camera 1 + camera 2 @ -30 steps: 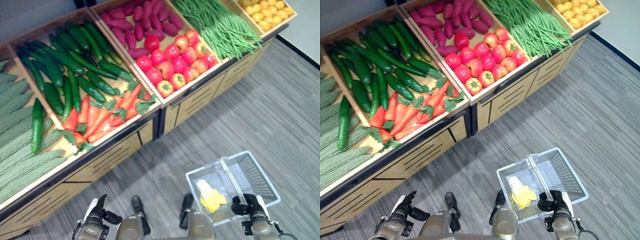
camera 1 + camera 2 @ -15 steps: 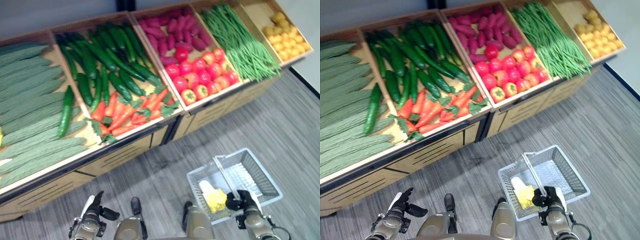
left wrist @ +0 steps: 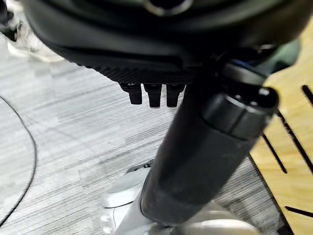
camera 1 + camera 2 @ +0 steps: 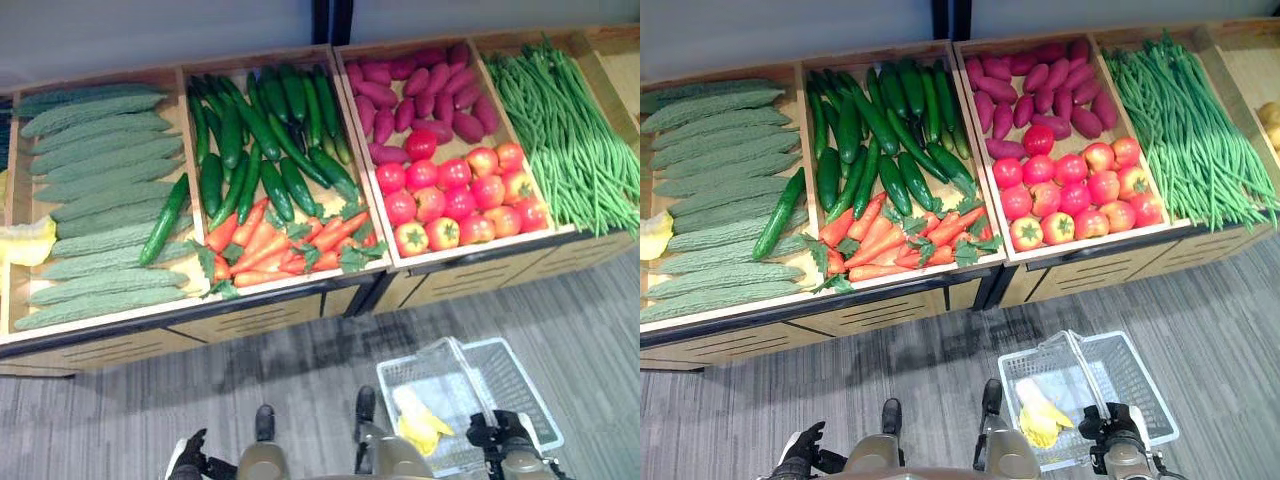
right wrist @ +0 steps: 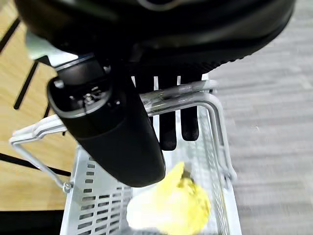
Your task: Get the vegetables into the basket
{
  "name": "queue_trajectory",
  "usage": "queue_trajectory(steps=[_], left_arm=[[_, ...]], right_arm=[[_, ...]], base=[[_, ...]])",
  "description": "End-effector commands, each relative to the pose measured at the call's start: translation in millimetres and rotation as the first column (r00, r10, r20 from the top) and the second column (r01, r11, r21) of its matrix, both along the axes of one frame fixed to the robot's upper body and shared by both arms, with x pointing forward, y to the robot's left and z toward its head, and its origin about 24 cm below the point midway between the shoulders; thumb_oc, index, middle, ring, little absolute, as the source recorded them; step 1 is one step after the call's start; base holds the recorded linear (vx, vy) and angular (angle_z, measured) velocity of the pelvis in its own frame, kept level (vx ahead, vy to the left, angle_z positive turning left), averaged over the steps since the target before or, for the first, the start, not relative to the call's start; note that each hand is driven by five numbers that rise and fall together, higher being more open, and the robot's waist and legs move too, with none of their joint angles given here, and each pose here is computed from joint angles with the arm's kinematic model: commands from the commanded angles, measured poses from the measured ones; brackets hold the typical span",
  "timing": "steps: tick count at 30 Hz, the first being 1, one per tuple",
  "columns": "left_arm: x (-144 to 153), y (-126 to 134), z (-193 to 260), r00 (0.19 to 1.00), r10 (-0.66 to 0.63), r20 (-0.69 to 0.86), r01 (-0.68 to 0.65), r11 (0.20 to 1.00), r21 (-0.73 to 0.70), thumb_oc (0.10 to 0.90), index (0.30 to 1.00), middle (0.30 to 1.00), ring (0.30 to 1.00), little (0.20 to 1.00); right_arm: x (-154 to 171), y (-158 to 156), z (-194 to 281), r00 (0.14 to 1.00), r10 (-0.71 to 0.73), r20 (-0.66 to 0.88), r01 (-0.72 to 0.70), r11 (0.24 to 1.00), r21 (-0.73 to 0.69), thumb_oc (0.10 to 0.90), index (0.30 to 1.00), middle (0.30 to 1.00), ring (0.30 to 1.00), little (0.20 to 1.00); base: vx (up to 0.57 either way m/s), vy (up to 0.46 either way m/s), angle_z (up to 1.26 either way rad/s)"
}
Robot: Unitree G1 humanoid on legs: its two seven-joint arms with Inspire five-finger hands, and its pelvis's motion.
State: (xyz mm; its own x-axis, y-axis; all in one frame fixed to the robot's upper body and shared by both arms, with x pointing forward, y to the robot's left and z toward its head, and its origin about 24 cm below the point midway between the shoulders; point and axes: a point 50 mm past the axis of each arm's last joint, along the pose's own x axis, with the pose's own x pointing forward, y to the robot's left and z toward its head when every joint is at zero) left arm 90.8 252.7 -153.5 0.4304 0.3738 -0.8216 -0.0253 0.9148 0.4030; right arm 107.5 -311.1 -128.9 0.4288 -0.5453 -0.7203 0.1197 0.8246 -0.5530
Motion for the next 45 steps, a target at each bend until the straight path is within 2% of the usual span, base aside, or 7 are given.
queue_trajectory(steps=[1, 8, 12, 23, 27, 33, 45], left_arm=[[22, 12, 10, 0.983, 0.143, 0.112, -0.148, 0.988, 0.037, 0.9, 1.0, 1.0, 1.0, 1.0], [12, 56, 30, 0.63, 0.69, 0.357, -0.756, 0.651, 0.077, 0.9, 1.0, 1.0, 1.0, 1.0], [4, 85, 46, 0.457, 0.767, 0.451, -0.874, 0.48, 0.069, 0.9, 1.0, 1.0, 1.0, 1.0], [46, 163, 202, 0.335, 0.119, 0.935, -0.9, 0.334, 0.281, 0.9, 1.0, 1.0, 1.0, 1.0], [74, 158, 271, 0.379, -0.261, 0.888, -0.86, 0.255, 0.443, 0.9, 1.0, 1.0, 1.0, 1.0], [135, 110, 304, 0.39, -0.638, 0.663, -0.542, 0.423, 0.726, 0.9, 1.0, 1.0, 1.0, 1.0], [175, 77, 321, 0.325, -0.815, 0.48, -0.258, 0.412, 0.874, 0.9, 1.0, 1.0, 1.0, 1.0]], right_arm=[[-17, -24, 8, 0.996, -0.087, 0.005, 0.087, 0.993, -0.075, 0.4, 0.3, 0.3, 0.3, 0.3], [-27, -10, -1, 0.996, -0.08, -0.042, 0.075, 0.992, -0.102, 0.4, 0.3, 0.3, 0.3, 0.3], [-28, -10, -1, 0.996, -0.065, -0.062, 0.058, 0.993, -0.107, 0.4, 0.3, 0.3, 0.3, 0.3], [-46, -5, -6, 0.995, -0.05, -0.086, 0.041, 0.994, -0.103, 0.4, 0.3, 0.3, 0.3, 0.3], [-44, -5, -6, 0.996, -0.033, -0.085, 0.025, 0.995, -0.096, 0.4, 0.3, 0.3, 0.3, 0.3], [-9, -7, 5, 0.997, 0.07, 0.014, -0.069, 0.992, -0.109, 0.4, 0.3, 0.3, 0.3, 0.3], [12, -11, 14, 0.988, 0.148, 0.039, -0.142, 0.983, -0.119, 0.4, 0.3, 0.3, 0.3, 0.3]], base=[[0.08, -0.034, 0.62], [0.05, 0.008, 0.1], [0.01, 0.07, -0.05], [0.0, 0.02, -0.02], [0.01, 0.001, 0.01], [-0.01, 0.019, -0.08], [0.0, 0.023, -0.16]])
